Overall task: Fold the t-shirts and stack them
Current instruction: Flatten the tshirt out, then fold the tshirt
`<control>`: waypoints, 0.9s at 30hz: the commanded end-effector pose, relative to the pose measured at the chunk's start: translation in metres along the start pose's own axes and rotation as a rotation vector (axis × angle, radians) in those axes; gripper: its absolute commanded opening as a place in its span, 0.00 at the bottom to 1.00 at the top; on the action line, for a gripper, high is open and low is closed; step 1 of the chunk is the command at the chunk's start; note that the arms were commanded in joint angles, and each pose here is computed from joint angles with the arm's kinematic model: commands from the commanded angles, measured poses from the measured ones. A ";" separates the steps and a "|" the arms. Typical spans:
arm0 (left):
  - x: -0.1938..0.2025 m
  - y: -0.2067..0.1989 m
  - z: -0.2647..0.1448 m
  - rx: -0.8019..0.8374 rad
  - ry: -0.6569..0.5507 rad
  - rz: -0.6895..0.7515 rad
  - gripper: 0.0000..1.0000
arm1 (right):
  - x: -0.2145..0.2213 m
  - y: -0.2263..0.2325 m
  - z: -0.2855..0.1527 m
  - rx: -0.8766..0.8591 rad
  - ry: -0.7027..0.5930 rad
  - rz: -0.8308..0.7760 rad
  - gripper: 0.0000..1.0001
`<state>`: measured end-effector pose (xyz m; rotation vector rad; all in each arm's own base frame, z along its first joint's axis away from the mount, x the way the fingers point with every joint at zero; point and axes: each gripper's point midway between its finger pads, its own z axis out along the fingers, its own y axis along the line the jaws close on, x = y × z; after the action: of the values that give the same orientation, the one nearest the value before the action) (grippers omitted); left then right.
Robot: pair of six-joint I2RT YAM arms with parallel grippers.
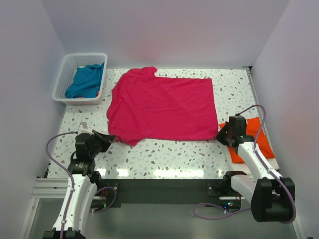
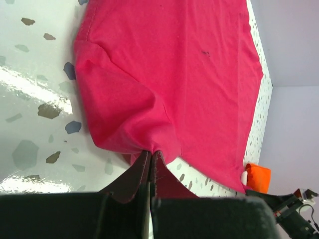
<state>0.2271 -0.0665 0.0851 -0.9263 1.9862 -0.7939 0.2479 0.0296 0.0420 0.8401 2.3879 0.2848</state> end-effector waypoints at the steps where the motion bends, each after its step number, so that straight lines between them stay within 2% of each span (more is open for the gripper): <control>1: -0.018 -0.015 -0.005 0.015 -0.063 0.032 0.02 | -0.018 0.015 -0.013 -0.053 -0.061 0.007 0.00; 7: -0.043 -0.044 0.017 0.017 -0.054 0.053 0.01 | -0.057 0.038 -0.017 -0.054 -0.122 -0.006 0.00; 13: -0.073 -0.080 0.046 0.069 -0.076 0.047 0.00 | -0.083 0.059 0.004 -0.042 -0.107 0.000 0.00; 20: -0.095 -0.103 0.081 0.081 -0.068 0.050 0.00 | -0.101 0.082 0.030 -0.060 -0.076 0.025 0.00; 27: -0.106 -0.108 0.113 0.069 -0.046 0.048 0.00 | -0.116 0.096 0.049 -0.055 -0.068 0.030 0.00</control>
<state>0.3765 -0.0599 0.1253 -0.9315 2.0128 -0.7680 0.3731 0.0304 0.0725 0.8531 2.3720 0.2855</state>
